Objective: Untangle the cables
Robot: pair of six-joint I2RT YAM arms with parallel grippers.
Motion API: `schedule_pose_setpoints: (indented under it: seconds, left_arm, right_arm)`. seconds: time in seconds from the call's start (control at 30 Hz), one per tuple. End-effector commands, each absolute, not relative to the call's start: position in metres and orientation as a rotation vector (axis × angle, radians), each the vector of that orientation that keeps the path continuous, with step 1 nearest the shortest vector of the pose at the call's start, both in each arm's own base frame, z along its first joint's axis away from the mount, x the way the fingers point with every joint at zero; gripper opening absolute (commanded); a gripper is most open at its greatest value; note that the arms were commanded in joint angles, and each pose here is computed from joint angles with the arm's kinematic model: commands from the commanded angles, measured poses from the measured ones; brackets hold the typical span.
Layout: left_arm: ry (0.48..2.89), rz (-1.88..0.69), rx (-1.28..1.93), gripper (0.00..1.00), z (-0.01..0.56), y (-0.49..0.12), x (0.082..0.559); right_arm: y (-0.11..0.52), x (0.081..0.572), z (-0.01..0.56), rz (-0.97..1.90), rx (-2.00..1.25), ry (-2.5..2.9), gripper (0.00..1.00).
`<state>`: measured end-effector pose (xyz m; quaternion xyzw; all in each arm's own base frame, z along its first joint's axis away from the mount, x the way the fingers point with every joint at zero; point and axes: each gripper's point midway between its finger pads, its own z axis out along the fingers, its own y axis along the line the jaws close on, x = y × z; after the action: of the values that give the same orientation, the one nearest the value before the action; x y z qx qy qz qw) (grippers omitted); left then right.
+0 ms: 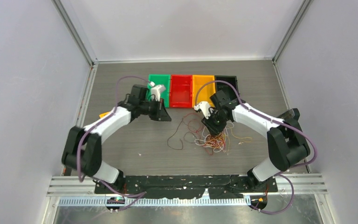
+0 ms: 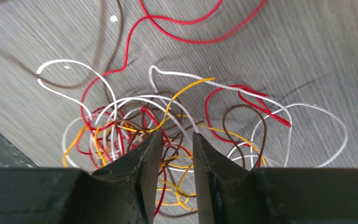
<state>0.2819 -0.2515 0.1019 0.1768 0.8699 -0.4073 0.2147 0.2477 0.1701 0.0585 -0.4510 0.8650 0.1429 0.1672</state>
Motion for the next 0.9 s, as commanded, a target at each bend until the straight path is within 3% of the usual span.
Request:
schedule_pose_setpoints:
  seconds: [0.0, 0.1, 0.17, 0.2, 0.27, 0.47, 0.6, 0.87]
  left_arm:
    - [2.202, -1.067, 0.604, 0.00, 0.184, -0.225, 0.278]
    - [2.155, -1.001, 0.569, 0.00, 0.200, -0.213, 0.273]
    - [2.180, -1.014, 0.514, 0.40, 0.194, -0.213, 0.270]
    - [2.193, -1.023, 0.476, 0.54, 0.188, -0.214, 0.270]
    - [2.212, -1.048, 0.407, 0.63, 0.175, -0.219, 0.274]
    - [2.239, -1.149, 0.462, 0.64, 0.144, -0.266, 0.281]
    - [2.045, -1.220, 0.717, 0.64, 0.152, -0.299, 0.284]
    - [1.658, -0.816, 1.394, 0.66, 0.152, -0.278, 0.293]
  right_arm:
    - [0.145, 0.247, 0.035, 0.272, -1.397, 2.504, 0.37]
    - [0.139, 0.247, 0.030, 0.279, -1.369, 2.539, 0.37]
    - [0.141, 0.249, 0.034, 0.293, -1.345, 2.535, 0.37]
    - [0.141, 0.249, 0.036, 0.297, -1.340, 2.532, 0.36]
    - [0.144, 0.252, 0.042, 0.308, -1.323, 2.519, 0.36]
    - [0.151, 0.251, 0.048, 0.363, -1.313, 2.513, 0.36]
    - [0.161, 0.249, 0.049, 0.436, -1.307, 2.512, 0.36]
    - [0.168, 0.247, 0.073, 0.532, -1.253, 2.499, 0.36]
